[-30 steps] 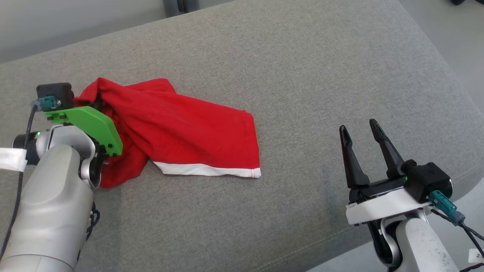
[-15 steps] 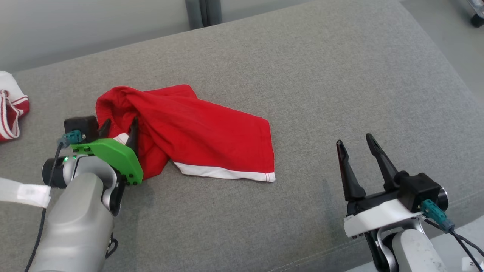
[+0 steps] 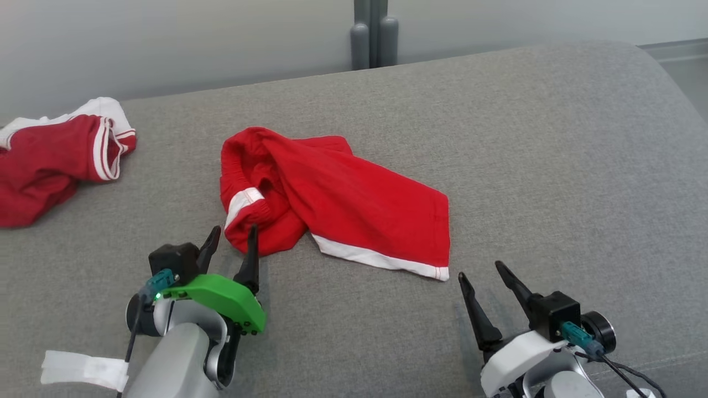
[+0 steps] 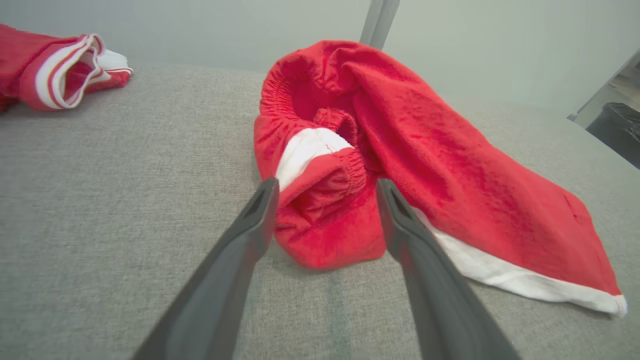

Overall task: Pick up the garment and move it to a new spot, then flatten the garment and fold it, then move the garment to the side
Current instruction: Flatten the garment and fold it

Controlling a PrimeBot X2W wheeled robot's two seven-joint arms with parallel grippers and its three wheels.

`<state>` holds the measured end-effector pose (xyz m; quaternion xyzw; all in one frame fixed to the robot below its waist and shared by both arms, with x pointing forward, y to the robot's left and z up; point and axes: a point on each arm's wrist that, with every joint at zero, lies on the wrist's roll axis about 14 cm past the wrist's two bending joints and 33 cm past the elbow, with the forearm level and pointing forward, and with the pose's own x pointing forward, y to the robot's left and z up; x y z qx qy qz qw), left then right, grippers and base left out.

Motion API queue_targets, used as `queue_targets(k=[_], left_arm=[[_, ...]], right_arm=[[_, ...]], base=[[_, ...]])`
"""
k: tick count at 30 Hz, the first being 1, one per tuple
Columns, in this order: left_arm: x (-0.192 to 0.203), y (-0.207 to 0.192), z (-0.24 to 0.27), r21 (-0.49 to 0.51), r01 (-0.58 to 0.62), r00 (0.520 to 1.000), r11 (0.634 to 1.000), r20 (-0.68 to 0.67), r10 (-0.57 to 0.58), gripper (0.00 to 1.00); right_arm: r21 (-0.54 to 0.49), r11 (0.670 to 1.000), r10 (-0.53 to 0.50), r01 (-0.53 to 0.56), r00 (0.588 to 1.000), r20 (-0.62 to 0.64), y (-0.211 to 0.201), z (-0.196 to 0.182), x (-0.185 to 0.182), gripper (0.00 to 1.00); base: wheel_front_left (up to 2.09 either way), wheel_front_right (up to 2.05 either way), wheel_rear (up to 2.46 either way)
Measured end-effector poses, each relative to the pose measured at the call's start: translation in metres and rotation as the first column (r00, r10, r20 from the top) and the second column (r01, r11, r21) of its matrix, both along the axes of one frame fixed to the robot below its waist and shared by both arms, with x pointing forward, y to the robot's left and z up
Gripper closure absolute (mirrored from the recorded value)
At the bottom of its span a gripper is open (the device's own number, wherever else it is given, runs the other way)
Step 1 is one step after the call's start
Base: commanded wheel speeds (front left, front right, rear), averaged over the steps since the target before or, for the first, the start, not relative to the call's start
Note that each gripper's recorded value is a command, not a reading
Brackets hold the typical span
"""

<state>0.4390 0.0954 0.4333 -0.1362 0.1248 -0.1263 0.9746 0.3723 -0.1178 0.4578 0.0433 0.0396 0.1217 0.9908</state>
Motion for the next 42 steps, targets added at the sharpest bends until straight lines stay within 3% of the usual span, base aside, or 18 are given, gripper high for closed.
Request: queue_targets(k=[10,19,21,24,34,42], left_arm=[[-0.036,0.02,0.015,-0.037,-0.108,0.991,0.993,0.071,0.111,0.0],[-0.039,0.032,0.018,-0.038,-0.153,0.984,0.988,0.085,0.155,0.0],[-0.038,0.034,0.017,-0.035,-0.159,0.984,0.987,0.081,0.161,0.0],[-0.037,0.036,0.015,-0.033,-0.167,0.983,0.985,0.077,0.169,0.0],[-0.033,0.027,0.011,-0.036,-0.145,0.987,0.989,0.069,0.147,0.0],[-0.033,-0.001,0.008,-0.045,-0.049,0.996,0.998,0.067,0.052,0.0]], right_arm=[[-0.042,0.993,0.105,-0.11,0.987,-0.118,0.031,-0.035,0.022,0.0],[-0.019,0.99,0.13,-0.138,0.964,-0.233,0.043,-0.064,0.034,0.0],[-0.015,0.989,0.137,-0.145,0.962,-0.236,0.046,-0.065,0.038,0.52],[0.008,0.991,0.133,-0.135,0.964,-0.228,0.047,-0.062,0.045,1.0],[0.001,1.0,-0.015,0.015,0.995,-0.094,-0.009,-0.022,0.075,1.0],[-0.096,0.989,-0.123,0.114,0.988,-0.091,-0.072,-0.021,0.093,1.0]], base=[[0.0,0.0,0.0],[0.0,0.0,0.0],[0.0,0.0,0.0],[0.0,0.0,0.0],[0.0,0.0,0.0],[0.0,0.0,0.0]])
